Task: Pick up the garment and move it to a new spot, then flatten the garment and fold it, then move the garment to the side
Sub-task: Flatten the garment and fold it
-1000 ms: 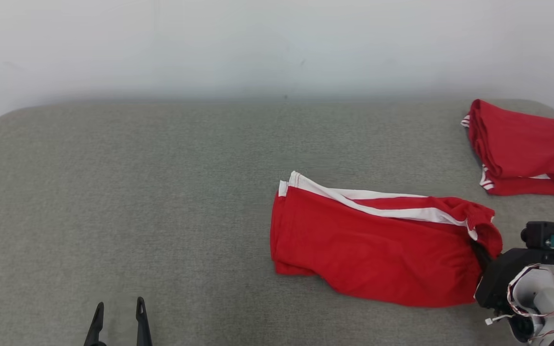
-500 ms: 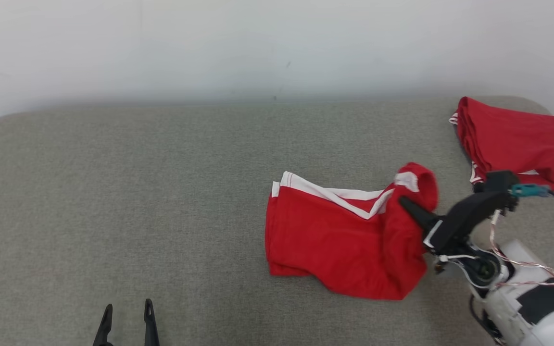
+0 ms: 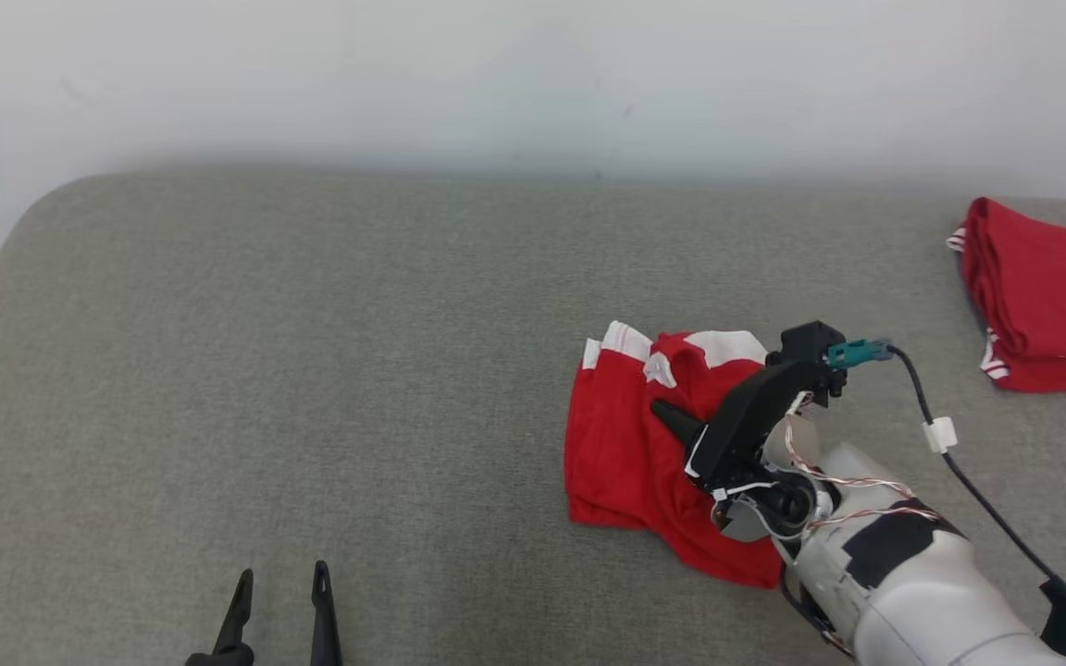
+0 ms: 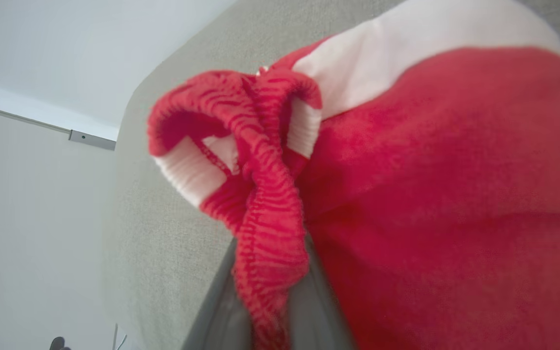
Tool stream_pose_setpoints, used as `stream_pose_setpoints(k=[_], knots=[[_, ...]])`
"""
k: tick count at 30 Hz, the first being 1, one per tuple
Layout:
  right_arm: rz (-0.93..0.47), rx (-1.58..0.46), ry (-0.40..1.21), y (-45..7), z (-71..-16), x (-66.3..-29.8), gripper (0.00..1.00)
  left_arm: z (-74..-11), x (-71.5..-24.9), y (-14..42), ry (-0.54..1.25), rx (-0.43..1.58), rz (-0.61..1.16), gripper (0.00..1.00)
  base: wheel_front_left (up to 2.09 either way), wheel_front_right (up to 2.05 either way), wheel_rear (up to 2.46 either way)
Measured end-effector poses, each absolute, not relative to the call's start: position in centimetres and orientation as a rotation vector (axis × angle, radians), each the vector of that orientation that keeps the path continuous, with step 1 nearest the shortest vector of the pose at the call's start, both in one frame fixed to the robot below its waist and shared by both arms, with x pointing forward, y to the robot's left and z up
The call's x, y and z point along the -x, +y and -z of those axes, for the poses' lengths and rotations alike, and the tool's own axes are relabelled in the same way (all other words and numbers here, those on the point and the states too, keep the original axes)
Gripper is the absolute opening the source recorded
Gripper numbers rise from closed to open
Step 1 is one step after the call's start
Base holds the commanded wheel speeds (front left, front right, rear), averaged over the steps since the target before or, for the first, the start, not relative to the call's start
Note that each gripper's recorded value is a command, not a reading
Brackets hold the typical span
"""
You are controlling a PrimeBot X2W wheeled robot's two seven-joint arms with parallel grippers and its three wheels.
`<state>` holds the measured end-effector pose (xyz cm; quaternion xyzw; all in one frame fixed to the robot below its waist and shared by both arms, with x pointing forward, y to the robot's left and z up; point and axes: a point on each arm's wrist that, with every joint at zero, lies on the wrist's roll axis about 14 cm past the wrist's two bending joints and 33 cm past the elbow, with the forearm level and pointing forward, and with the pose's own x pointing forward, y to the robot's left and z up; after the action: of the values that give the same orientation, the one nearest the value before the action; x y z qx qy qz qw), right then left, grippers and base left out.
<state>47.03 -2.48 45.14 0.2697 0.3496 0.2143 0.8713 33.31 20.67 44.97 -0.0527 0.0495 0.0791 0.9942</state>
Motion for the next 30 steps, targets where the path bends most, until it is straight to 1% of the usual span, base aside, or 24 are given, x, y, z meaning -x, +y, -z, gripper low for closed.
stream_pose_setpoints(k=[3,8,14,15,16,17,20,24,28,30], knots=[[-0.422,-0.543,0.749,-1.5,-44.3,-47.3,0.00,-45.0,-33.2,20.7,0.098,0.107,-0.164,1.00,0.00,0.00,0.00],[-0.420,-0.527,0.757,0.0,-44.0,-47.7,0.00,-44.9,-33.0,20.9,0.104,0.112,-0.176,1.00,0.00,0.00,0.00],[-0.405,-0.512,0.748,0.1,-43.6,-47.9,0.00,-44.7,-32.8,21.0,0.112,0.122,-0.188,1.00,0.00,0.00,0.00],[-0.408,-0.499,0.748,0.1,-43.6,-47.9,0.45,-44.7,-32.7,21.0,0.112,0.125,-0.189,1.00,0.00,0.00,0.00],[-0.415,-0.483,0.742,0.2,-43.7,-47.8,0.93,-44.7,-32.7,21.0,0.111,0.125,-0.189,1.00,0.00,0.00,0.00],[-0.420,-0.474,0.731,0.3,-43.9,-47.8,1.00,-44.7,-32.7,21.0,0.111,0.125,-0.189,1.00,0.00,0.00,0.00],[-0.435,-0.454,0.679,0.5,-44.9,-48.0,1.00,-44.7,-32.6,21.1,0.109,0.126,-0.190,1.00,0.00,0.00,0.00],[-0.440,-0.465,0.531,0.3,-47.8,-49.3,1.00,-44.9,-32.6,21.3,0.102,0.118,-0.192,1.00,0.00,0.00,0.00],[-0.399,-0.430,0.338,-3.1,-50.9,-51.1,1.00,-44.6,-32.4,21.3,0.109,0.106,-0.187,1.00,0.00,0.00,0.00],[-0.368,-0.368,0.255,-5.5,-51.8,-51.7,1.00,-44.8,-32.5,21.2,0.105,0.103,-0.183,1.00,0.00,0.00,0.00]])
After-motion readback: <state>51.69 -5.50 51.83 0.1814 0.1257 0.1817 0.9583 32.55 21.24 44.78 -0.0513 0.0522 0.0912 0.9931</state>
